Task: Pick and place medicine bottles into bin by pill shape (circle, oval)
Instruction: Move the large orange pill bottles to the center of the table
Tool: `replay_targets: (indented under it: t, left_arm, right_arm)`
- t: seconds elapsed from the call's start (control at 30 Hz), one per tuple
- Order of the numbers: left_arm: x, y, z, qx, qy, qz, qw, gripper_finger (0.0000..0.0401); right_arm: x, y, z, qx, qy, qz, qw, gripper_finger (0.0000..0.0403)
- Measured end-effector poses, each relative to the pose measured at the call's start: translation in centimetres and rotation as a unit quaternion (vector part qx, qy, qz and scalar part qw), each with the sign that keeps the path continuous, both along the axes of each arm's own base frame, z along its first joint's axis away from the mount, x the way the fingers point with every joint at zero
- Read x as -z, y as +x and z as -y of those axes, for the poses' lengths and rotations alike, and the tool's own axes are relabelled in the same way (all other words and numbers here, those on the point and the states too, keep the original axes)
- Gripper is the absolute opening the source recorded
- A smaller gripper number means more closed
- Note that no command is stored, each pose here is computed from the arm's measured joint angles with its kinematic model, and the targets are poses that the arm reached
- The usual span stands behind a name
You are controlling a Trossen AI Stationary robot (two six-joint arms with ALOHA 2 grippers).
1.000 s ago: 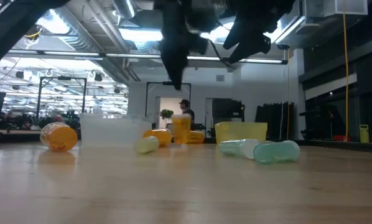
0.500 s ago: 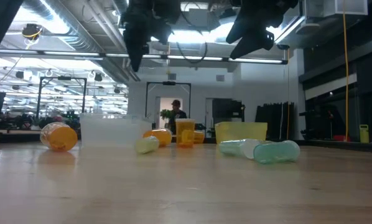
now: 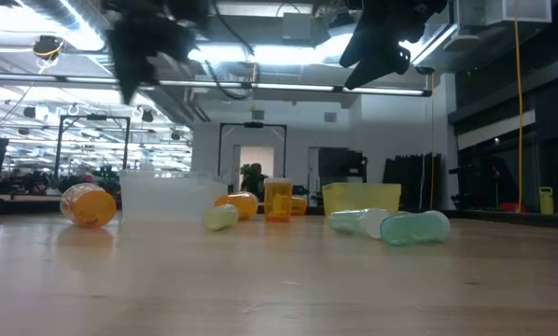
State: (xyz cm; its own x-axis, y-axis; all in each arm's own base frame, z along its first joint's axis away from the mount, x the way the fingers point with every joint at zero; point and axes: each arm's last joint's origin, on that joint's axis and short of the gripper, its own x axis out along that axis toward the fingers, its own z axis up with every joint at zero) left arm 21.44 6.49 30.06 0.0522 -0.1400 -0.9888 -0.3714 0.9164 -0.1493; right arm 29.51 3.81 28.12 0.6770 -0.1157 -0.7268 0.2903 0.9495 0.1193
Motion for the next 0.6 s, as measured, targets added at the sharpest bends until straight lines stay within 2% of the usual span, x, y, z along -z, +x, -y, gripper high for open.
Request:
replay_targets:
  t: [0.17,0.27,0.33,0.43,0.6]
  left_arm:
    - [3.5,-1.5,3.8,-0.058,0.008,0.018,0.998,0.0149]
    - [6.4,-1.1,5.1,-0.140,0.053,0.029,0.988,0.0149]
    - [8.3,-1.2,5.8,-0.175,0.086,0.012,0.981,0.0149]
    - [10.4,-1.8,6.5,-0.198,0.114,-0.032,0.973,0.0149]
    - [12.2,-2.5,7.3,-0.213,0.132,-0.067,0.966,0.0149]
  right_arm:
    - [0.0,0.0,0.0,-0.001,-0.001,0.000,1.000,0.0272]
    - [-0.1,0.1,0.0,0.000,0.000,0.005,1.000,0.0272]
    - [-0.1,0.1,0.0,0.000,0.000,0.008,1.000,0.0272]
    - [-0.1,0.1,0.0,0.001,0.000,0.008,1.000,0.0272]
    - [-0.1,0.1,0.0,0.000,0.000,0.007,1.000,0.0272]
